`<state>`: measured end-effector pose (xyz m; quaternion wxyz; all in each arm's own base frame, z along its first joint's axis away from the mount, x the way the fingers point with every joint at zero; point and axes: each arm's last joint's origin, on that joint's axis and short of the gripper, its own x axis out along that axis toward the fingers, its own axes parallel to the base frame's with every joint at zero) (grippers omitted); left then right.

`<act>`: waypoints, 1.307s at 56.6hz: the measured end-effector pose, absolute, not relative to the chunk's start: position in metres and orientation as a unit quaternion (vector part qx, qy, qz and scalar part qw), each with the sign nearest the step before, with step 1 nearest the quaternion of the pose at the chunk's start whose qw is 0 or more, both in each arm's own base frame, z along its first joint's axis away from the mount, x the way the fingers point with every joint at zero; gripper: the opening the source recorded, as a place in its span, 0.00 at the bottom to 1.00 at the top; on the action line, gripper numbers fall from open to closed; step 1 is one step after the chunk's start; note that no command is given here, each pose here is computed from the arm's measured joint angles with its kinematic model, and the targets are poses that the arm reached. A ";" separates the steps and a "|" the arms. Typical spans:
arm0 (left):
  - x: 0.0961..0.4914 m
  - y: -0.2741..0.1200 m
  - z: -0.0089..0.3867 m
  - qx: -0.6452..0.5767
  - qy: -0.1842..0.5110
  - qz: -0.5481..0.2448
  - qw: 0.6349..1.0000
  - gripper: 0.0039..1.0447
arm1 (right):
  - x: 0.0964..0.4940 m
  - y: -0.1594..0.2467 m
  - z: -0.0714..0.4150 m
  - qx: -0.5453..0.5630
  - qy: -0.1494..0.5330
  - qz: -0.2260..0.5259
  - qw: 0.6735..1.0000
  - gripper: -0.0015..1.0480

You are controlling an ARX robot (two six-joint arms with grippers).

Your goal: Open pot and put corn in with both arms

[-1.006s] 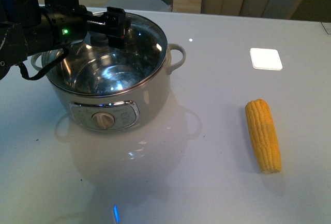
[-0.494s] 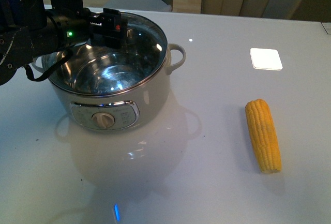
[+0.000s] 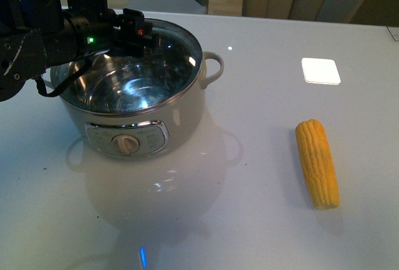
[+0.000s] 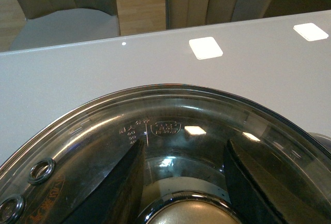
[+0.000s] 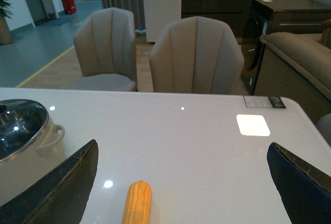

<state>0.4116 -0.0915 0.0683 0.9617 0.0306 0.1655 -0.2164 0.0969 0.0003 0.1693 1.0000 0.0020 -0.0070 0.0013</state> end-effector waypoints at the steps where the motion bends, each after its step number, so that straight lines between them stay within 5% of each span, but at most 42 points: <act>1: 0.412 -0.092 0.069 0.031 0.165 -0.216 0.962 0.38 | 0.097 0.000 0.169 0.002 -0.007 0.001 1.000 0.92; 36: 0.376 -0.076 0.158 0.051 0.113 -0.202 0.972 0.38 | 0.097 0.000 0.169 0.002 -0.007 0.001 1.000 0.92; 53: 0.317 0.000 0.167 0.056 0.085 -0.172 0.980 0.38 | 0.097 0.000 0.169 0.002 -0.007 0.001 1.000 0.92; 74: 0.264 0.121 0.134 0.070 0.074 -0.074 0.992 0.38 | 0.097 0.000 0.169 0.002 -0.007 0.001 1.000 0.92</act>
